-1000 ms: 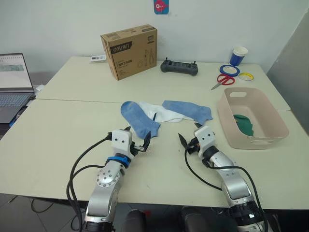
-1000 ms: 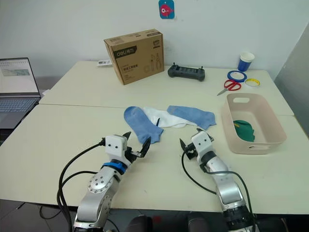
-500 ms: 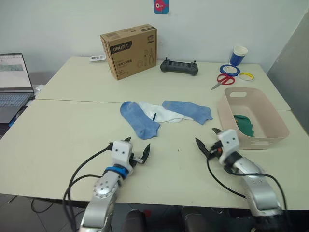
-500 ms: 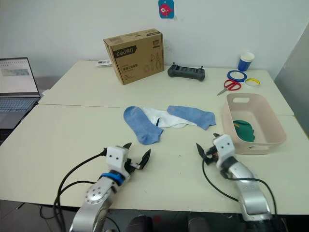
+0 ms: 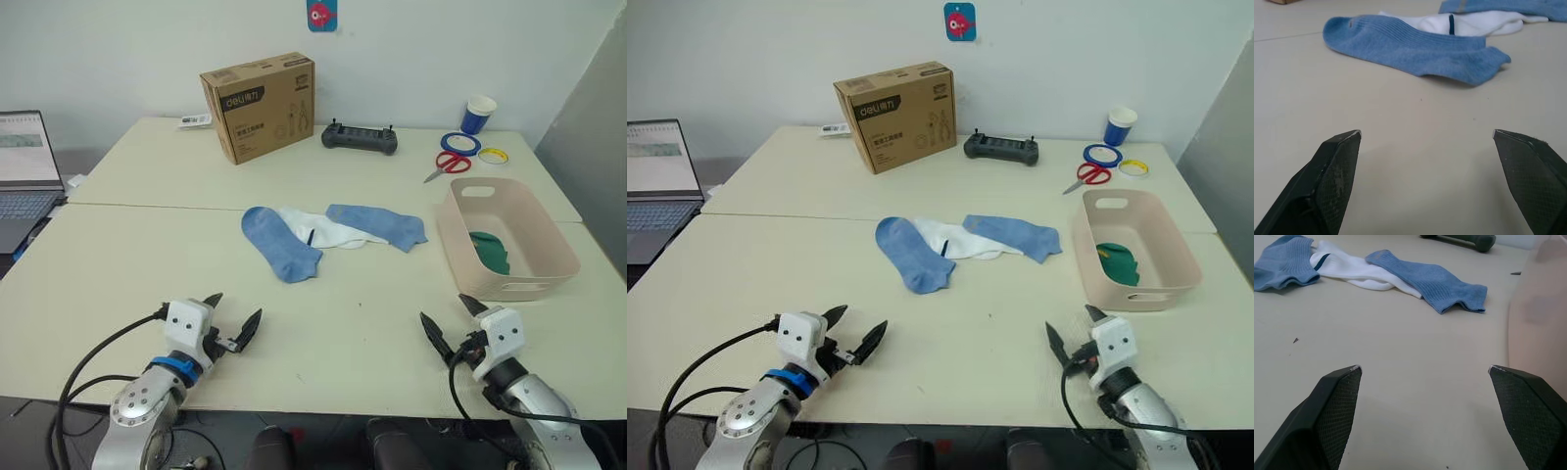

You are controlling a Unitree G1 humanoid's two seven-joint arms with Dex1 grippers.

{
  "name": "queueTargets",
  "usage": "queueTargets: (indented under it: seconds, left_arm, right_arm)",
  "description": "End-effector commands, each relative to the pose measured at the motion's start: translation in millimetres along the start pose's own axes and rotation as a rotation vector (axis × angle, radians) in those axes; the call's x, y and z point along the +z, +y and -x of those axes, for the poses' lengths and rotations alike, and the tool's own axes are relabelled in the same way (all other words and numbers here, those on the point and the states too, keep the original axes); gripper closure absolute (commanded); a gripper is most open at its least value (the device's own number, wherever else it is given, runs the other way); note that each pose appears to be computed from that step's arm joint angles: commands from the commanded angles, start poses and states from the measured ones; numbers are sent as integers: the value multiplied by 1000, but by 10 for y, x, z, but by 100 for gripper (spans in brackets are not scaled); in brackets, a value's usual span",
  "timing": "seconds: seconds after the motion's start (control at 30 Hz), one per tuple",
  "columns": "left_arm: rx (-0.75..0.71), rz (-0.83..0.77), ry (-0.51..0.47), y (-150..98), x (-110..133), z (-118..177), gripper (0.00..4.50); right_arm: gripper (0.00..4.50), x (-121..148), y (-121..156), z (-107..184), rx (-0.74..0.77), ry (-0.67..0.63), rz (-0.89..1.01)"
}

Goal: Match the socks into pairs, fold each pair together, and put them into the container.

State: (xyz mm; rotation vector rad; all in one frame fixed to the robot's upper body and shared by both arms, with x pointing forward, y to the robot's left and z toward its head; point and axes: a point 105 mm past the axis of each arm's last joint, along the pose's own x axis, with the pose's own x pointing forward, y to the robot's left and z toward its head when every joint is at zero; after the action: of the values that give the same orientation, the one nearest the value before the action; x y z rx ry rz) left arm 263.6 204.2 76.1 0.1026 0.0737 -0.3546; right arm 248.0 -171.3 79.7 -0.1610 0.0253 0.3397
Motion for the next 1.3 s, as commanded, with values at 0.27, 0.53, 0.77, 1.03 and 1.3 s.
queueTargets:
  seconds: [0.27,0.53,0.77,1.03,1.3]
  left_arm:
    - [47,-14,8,71,11,68,0]
    - [3,-65,30,80,-69,-69,0]
    - [-21,-74,-27,50,55,0,0]
    - [-61,-75,25,-109,-23,37,0]
    - [-220,-185,-1,-336,376,-450,0]
  right_arm:
    - [4,189,-102,171,-164,-36,23]
    - [4,65,-67,298,-132,22,1]
    - [4,108,158,195,209,24,25]
    - [4,605,563,-398,625,-59,105]
    - [4,568,458,-516,570,-50,141]
